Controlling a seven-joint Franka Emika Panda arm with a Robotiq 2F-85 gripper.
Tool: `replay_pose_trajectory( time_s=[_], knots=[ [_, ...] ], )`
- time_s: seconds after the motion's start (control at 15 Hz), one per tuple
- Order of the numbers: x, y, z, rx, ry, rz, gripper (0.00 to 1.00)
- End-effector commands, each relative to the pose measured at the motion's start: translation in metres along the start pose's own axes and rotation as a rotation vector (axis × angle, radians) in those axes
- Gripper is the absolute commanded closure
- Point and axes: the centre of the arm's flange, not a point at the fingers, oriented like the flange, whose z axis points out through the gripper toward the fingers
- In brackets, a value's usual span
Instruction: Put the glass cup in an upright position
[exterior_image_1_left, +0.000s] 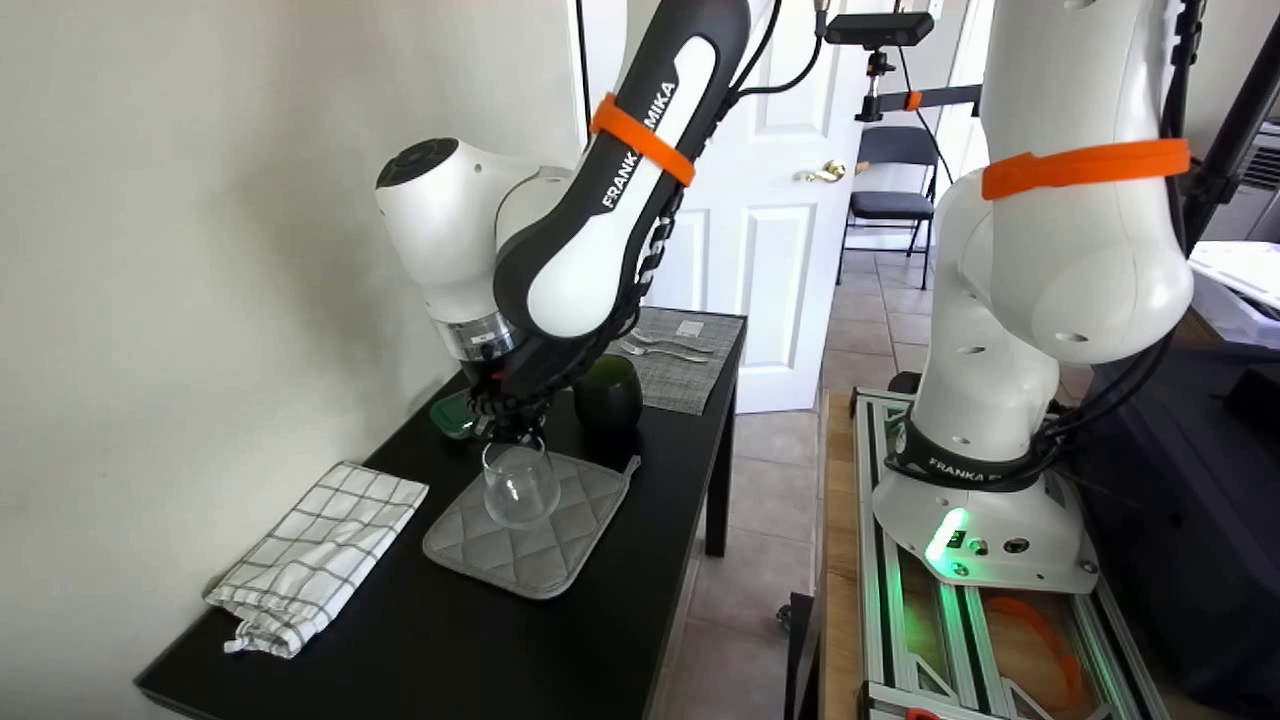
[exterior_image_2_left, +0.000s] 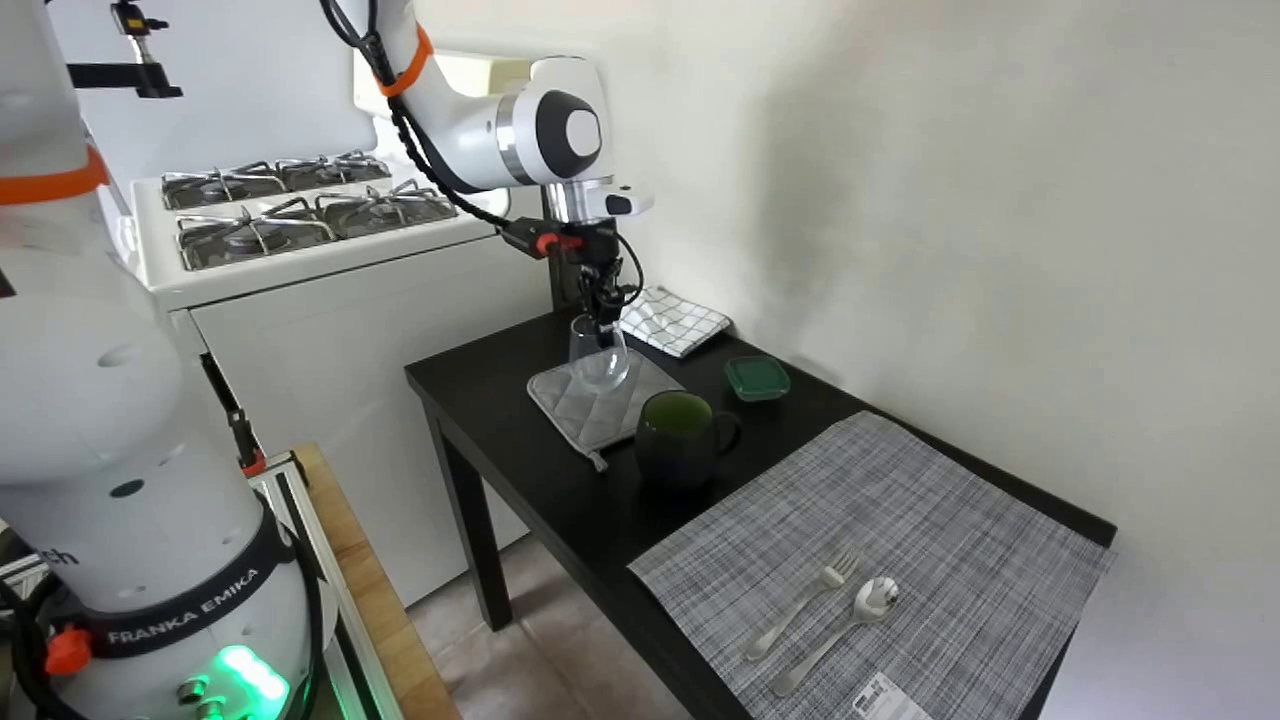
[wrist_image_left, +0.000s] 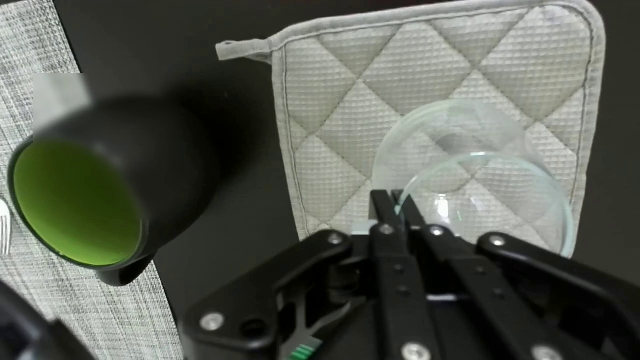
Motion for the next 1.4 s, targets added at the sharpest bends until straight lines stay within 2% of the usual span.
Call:
replay_pose_trajectory(
  time_s=[0.0,0.13,0.33,0.67,0.73,1.07,1.33],
  knots=[
    [-0.01,0.008,0.0,0.037,0.025,0.031,0.71],
    [-0.01,0.01,-0.001,0.041,0.031,0.042,0.63],
    [-0.01,0.015,-0.014,0.04,0.054,0.047,0.41],
    [-0.01,0.026,-0.058,0.061,0.113,0.056,0.04],
    [-0.01,0.029,-0.07,0.076,0.125,0.061,0.0],
    [-0.014,0.039,-0.118,0.076,0.19,0.07,0.0],
    [-0.022,0.045,-0.146,0.094,0.206,0.083,0.0]
  ],
)
